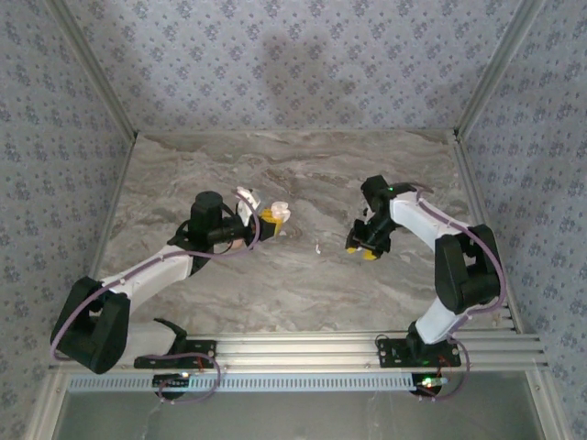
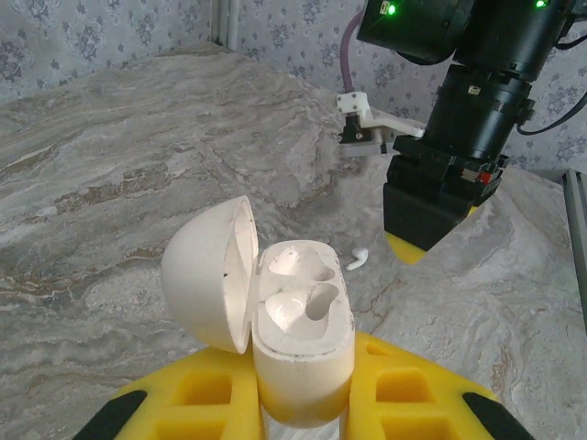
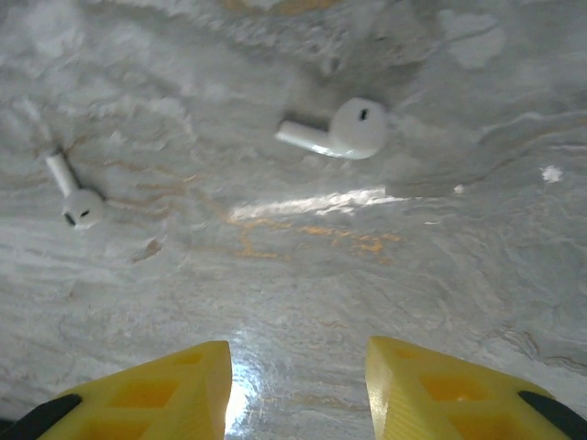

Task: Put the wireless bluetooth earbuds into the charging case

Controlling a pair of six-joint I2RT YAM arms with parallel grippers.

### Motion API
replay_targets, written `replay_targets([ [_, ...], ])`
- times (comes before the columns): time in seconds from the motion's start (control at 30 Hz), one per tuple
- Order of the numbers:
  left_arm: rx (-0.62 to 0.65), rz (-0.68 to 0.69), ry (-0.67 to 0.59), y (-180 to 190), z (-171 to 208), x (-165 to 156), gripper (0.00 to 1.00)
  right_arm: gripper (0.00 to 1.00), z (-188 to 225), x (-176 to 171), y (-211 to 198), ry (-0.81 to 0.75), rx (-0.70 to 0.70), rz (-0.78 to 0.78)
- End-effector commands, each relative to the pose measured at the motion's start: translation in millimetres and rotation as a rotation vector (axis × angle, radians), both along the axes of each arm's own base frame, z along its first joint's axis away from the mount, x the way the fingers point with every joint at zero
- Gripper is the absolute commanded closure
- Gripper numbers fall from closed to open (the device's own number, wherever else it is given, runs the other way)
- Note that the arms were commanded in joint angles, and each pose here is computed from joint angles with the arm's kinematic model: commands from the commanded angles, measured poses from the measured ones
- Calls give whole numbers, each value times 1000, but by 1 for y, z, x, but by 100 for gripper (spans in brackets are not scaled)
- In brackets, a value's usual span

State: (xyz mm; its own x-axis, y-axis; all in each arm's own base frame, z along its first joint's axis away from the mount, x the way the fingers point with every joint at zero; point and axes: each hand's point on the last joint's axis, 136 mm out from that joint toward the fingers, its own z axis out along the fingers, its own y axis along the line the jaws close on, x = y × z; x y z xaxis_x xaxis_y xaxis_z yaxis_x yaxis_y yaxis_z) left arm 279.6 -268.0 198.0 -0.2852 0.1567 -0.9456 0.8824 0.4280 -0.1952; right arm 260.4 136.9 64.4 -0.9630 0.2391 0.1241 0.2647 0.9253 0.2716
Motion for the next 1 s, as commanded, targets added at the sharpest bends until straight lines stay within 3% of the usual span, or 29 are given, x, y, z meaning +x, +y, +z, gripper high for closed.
replay_targets([
  [0.0,-23,16,-24,1,10,3,85,55,-12,8,-11,18,-41,-114],
  [0.4,-13,56,-26,8,9,3,85,57,-40,32,-8,17,-17,-123],
  [0.97,2,87,-33,16,10,4,84,61,-33,89,10,-93,26,-100],
])
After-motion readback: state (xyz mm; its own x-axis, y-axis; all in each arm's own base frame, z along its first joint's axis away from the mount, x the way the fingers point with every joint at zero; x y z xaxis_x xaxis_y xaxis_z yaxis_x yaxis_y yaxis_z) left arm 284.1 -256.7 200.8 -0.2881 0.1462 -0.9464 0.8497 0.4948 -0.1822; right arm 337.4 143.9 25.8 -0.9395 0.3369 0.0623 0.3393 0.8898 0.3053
